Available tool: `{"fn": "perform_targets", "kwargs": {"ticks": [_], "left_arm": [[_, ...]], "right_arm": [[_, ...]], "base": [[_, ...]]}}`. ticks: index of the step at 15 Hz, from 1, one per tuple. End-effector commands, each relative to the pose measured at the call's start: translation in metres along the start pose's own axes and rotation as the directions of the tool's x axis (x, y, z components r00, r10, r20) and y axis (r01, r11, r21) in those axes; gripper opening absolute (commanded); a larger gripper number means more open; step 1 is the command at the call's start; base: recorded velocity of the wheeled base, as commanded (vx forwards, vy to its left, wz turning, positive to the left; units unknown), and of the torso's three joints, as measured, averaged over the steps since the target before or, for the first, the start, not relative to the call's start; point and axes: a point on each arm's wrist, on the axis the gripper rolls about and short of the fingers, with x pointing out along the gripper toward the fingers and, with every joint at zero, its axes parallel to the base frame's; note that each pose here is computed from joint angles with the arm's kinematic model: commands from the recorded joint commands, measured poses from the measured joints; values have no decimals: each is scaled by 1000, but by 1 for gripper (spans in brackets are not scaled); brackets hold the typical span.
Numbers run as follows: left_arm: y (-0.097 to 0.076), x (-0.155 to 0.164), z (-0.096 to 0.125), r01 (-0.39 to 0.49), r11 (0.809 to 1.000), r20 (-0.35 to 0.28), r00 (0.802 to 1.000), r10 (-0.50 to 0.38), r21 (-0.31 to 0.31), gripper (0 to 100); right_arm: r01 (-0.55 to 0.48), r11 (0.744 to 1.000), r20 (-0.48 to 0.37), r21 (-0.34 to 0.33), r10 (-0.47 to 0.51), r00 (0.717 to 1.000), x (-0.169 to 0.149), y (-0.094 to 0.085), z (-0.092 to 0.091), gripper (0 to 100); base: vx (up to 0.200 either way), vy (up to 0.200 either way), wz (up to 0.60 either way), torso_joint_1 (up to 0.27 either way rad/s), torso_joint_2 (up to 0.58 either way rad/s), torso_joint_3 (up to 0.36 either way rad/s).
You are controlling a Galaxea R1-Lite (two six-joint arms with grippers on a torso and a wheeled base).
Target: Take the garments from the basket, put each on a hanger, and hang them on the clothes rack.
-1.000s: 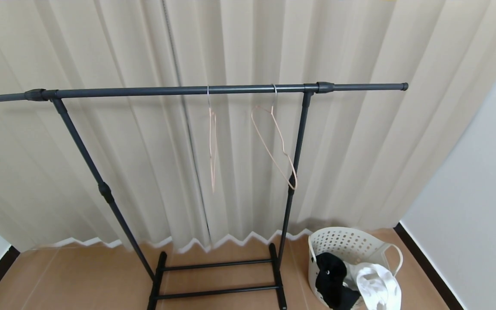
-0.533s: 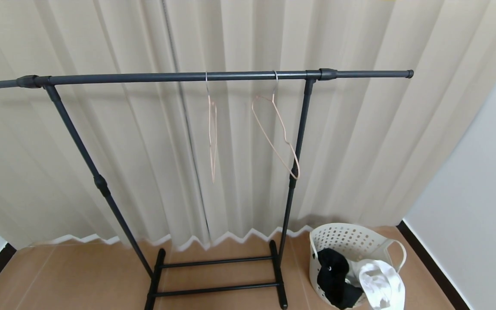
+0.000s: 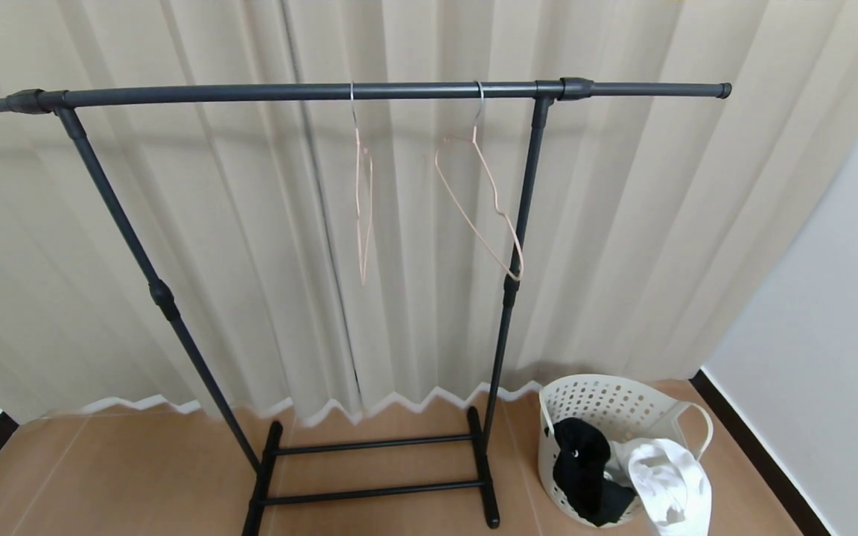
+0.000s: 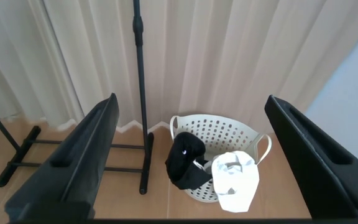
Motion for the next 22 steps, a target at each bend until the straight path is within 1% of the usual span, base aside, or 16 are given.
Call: {"fn": "perform_targets", "kwargs": {"ticks": [1, 12, 17, 22], "left_arm": [[0, 0, 0, -1, 1000, -2, 1000, 1, -2, 100], [0, 0, 0, -2, 1000, -2, 1000, 2, -2, 100], [0, 0, 0, -1, 1000, -2, 1000, 1, -2, 100], [0, 0, 0, -1, 1000, -2, 1000, 1, -2, 100]], "right_arm": [[-1, 1000, 1, 1, 1, 1000, 0, 0, 0, 100], [1, 1000, 1, 1, -1, 1000, 0, 0, 0, 100], [2, 1000, 1, 2, -2, 1000, 0, 0, 0, 100], [-2, 1000, 1, -4, 2, 1000, 0, 0, 0, 100]], "base": [[0, 0, 0, -198, 544, 344], [0, 0, 0, -167, 520, 345], [0, 0, 0, -100, 473, 369], [0, 0, 0, -37, 427, 380]]}}
